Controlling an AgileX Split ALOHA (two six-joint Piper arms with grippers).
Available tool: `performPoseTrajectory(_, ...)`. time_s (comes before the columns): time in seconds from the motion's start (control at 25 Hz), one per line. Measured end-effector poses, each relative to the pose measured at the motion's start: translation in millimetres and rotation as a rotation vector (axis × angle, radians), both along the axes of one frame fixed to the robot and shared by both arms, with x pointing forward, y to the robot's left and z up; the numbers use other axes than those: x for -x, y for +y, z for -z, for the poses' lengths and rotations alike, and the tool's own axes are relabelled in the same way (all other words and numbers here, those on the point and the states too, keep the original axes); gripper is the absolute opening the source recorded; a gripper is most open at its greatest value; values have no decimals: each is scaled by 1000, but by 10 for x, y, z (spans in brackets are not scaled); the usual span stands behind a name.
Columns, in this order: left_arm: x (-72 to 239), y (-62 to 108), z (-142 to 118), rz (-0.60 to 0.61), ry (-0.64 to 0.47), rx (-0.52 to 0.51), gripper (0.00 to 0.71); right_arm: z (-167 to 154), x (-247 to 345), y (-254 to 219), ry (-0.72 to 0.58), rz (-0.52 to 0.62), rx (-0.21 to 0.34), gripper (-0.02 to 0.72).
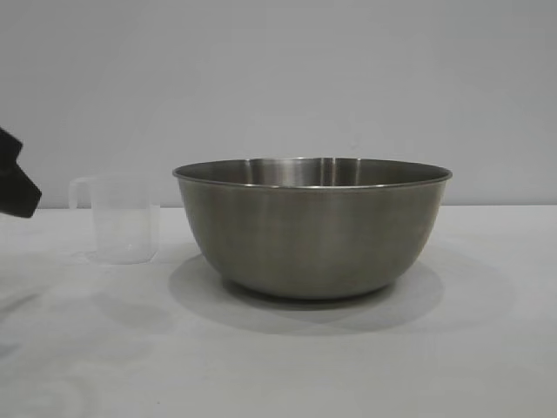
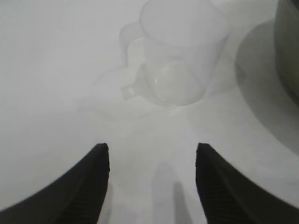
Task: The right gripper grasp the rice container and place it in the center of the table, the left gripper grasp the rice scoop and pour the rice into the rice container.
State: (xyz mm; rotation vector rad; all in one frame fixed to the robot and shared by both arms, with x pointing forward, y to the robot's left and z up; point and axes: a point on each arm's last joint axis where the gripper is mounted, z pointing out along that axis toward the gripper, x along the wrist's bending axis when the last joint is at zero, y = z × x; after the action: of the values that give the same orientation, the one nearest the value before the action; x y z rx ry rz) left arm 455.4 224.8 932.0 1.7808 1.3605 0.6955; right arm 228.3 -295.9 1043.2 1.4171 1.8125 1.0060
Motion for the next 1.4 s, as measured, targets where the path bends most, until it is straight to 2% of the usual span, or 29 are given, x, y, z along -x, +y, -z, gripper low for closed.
performPoseTrajectory(0.32, -22, -57, -609, 43, 95, -7, 361, 0, 0, 0, 0, 0, 0, 498)
performPoseTrajectory(0.68, 99, -52, -1280, 82, 198, -27, 361, 0, 0, 0, 0, 0, 0, 498)
performPoseTrajectory(0.8, 234, -8, -1463, 92, 206, -30, 361, 0, 0, 0, 0, 0, 0, 498)
performPoseTrajectory(1.04, 676, 150, -1823, 103, 91, 6, 361, 0, 0, 0, 0, 0, 0, 498)
performPoseTrajectory(1.24, 1104, 302, -1965, 116, 57, 15, 361, 0, 0, 0, 0, 0, 0, 498)
performPoseTrajectory(1.28, 1180, 328, -1969, 119, 70, 9, 419, 0, 0, 0, 0, 0, 0, 498)
performPoseTrajectory(1.32, 1258, 356, -1979, 122, 74, 7, 419, 0, 0, 0, 0, 0, 0, 498)
performPoseTrajectory(1.36, 1335, 383, -1977, 125, 85, 3, 468, 0, 0, 0, 0, 0, 0, 498)
performPoseTrajectory(1.4, 1403, 405, -1978, 129, 96, 0, 480, 0, 0, 0, 0, 0, 0, 498)
